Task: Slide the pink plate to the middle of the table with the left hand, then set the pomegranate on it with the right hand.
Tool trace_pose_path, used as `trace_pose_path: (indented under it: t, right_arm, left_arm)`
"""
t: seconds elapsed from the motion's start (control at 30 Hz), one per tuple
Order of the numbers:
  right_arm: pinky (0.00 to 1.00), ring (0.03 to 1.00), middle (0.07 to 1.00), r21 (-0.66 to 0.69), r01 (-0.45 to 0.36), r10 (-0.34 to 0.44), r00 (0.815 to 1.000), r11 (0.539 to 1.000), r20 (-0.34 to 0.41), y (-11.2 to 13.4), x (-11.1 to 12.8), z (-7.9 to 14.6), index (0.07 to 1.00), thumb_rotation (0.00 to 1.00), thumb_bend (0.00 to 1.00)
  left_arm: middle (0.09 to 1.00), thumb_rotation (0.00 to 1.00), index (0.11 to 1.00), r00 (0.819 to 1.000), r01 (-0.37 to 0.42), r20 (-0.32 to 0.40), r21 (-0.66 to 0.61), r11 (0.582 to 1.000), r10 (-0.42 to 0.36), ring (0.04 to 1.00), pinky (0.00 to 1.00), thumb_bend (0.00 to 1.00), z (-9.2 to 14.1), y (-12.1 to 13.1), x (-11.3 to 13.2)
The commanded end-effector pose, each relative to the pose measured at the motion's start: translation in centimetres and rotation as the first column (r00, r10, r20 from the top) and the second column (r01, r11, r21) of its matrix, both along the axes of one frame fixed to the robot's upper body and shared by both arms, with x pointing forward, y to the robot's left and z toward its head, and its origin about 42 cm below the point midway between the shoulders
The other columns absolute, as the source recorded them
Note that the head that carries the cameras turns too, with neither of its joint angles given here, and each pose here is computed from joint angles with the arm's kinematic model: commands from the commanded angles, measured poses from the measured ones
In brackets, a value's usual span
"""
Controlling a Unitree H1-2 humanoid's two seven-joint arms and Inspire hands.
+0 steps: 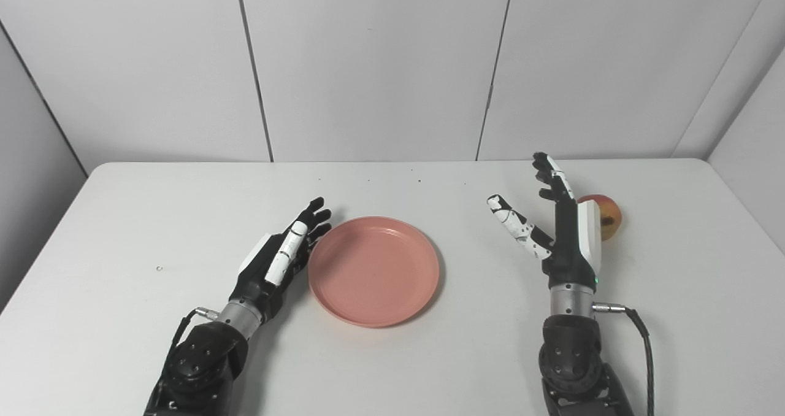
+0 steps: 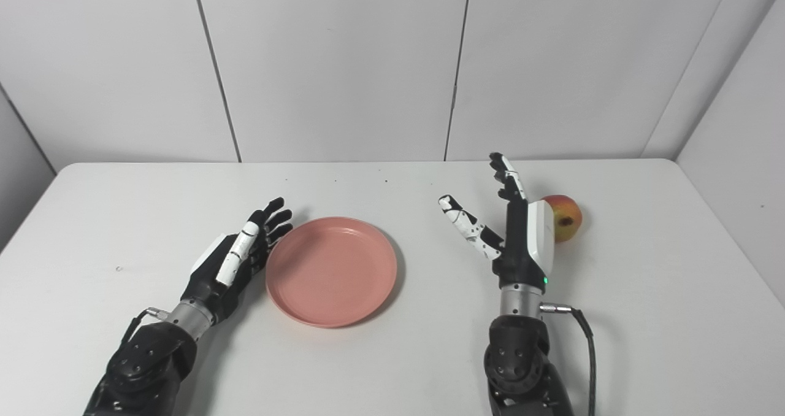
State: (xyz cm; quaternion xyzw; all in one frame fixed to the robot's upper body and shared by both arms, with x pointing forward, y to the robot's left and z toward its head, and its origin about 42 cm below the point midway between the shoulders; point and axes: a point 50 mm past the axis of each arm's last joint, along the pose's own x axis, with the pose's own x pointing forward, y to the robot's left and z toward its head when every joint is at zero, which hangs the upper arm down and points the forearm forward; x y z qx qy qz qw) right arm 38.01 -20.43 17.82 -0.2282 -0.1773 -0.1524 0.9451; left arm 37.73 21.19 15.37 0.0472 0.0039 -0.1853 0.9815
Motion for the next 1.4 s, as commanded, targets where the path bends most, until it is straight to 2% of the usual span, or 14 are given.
trace_pose_path:
  t: [0.0, 0.37, 0.9, 1.17, 1.37]
  right_arm:
    - [0.76, 0.827, 0.84, -0.002, 0.02, -0.02, 0.998, 1.0, 0.066, -0.5, 0.8, 2.2, 0.84, 0.67, 0.63]
    - [0.74, 0.819, 0.837, -0.015, 0.031, -0.03, 0.999, 0.999, 0.038, -0.9, 0.5, 1.2, 0.835, 0.63, 0.63]
    - [0.77, 0.831, 0.843, -0.021, 0.067, -0.066, 0.996, 0.998, 0.058, -1.7, 0.9, 1.9, 0.841, 0.61, 0.64]
    - [0.76, 0.829, 0.845, -0.026, 0.077, -0.076, 0.996, 0.997, 0.044, -2.3, 1.1, 1.7, 0.842, 0.55, 0.63]
    - [0.75, 0.83, 0.843, -0.03, 0.083, -0.082, 0.996, 0.996, 0.037, -2.2, 0.9, 1.5, 0.842, 0.55, 0.63]
  left_arm:
    - [0.968, 1.0, 0.976, 0.999, 0.005, 0.037, 0.009, 1.0, -0.005, 0.953, 0.93, 0.52, 1.1, 0.3, 0.4]
    - [0.975, 1.0, 0.98, 0.999, 0.018, 0.039, 0.024, 1.0, -0.018, 0.96, 0.93, 0.52, 1.0, 0.1, 0.3]
    - [0.978, 1.0, 0.984, 0.999, 0.029, 0.037, 0.032, 0.999, -0.03, 0.962, 0.93, 0.54, 1.0, 0.1, 0.3]
    - [0.978, 1.0, 0.983, 0.999, 0.032, 0.043, 0.045, 0.998, -0.034, 0.96, 0.93, 0.53, 1.0, 0.1, 0.4]
    - [0.977, 1.0, 0.983, 0.999, 0.031, 0.041, 0.05, 0.998, -0.033, 0.959, 0.93, 0.53, 0.9, 0.1, 0.4]
